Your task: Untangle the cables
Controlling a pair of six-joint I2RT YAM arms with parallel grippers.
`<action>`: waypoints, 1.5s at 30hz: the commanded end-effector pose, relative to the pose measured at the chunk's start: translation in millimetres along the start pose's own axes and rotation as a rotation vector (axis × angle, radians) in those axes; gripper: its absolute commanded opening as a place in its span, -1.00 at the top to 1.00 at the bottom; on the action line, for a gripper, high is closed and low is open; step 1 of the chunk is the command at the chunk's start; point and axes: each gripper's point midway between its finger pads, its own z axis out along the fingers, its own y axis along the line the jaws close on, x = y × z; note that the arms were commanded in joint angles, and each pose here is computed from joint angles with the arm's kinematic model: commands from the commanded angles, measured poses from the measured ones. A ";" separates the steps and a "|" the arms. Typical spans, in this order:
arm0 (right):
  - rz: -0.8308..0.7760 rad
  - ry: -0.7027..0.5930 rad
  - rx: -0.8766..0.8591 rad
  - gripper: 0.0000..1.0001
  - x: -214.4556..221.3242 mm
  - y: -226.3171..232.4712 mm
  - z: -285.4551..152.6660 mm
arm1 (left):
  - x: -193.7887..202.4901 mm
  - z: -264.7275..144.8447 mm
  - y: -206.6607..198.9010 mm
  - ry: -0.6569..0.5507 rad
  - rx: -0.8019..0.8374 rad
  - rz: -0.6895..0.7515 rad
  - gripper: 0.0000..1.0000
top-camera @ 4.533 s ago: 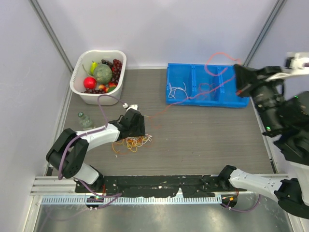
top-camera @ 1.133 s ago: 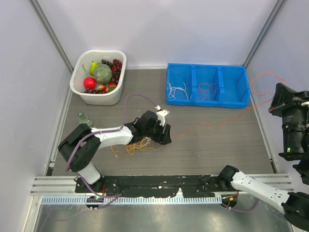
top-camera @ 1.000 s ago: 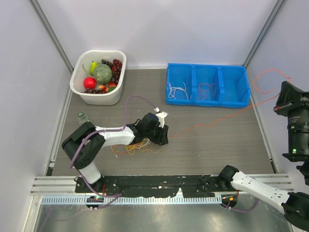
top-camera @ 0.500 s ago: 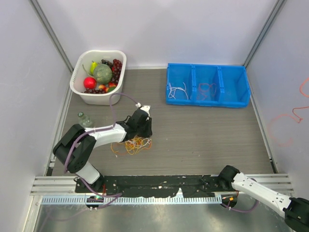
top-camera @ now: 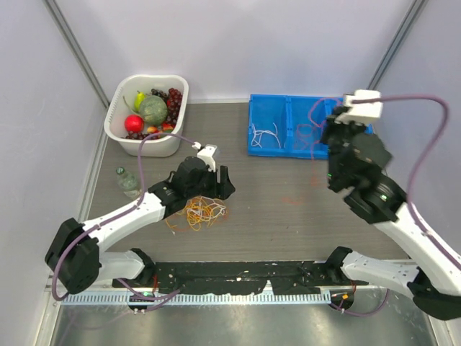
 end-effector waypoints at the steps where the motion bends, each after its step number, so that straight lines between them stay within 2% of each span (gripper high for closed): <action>1: 0.017 -0.052 0.038 0.99 -13.1 16.6 27.3 | -24.2 -24.2 -25.7 -0.049 0.104 0.030 -0.45; 4: 0.026 -0.045 0.048 0.99 -13.9 24.7 57.7 | -30.1 -36.2 -30.8 -0.065 0.122 0.050 -0.56; 8: 0.082 -0.059 0.054 0.99 -29.4 18.6 90.2 | -35.1 -49.1 -32.0 -0.067 0.120 0.076 -0.61; 13: 0.144 -0.133 0.069 0.99 -68.2 6.7 122.4 | -33.8 -61.8 -32.9 -0.071 0.132 0.102 -0.63; 19: 0.094 -0.162 0.072 0.99 -86.3 16.5 167.0 | -32.2 -73.2 -35.4 -0.092 0.155 0.100 -0.72; 20: 0.102 -0.183 0.083 0.99 -96.9 11.5 168.5 | -33.2 -75.5 -36.1 -0.100 0.159 0.099 -0.74; 27: 0.124 -0.193 0.077 0.99 -95.8 13.0 195.4 | -34.2 -78.4 -37.5 -0.108 0.169 0.103 -0.75; 35: 0.163 -0.263 0.036 0.99 -126.6 20.0 206.9 | -34.0 -74.5 -40.6 -0.095 0.182 0.101 -0.75; 45: 0.142 -0.182 0.053 0.99 -73.7 12.6 245.5 | -30.2 -76.2 -36.5 -0.097 0.168 0.081 -0.75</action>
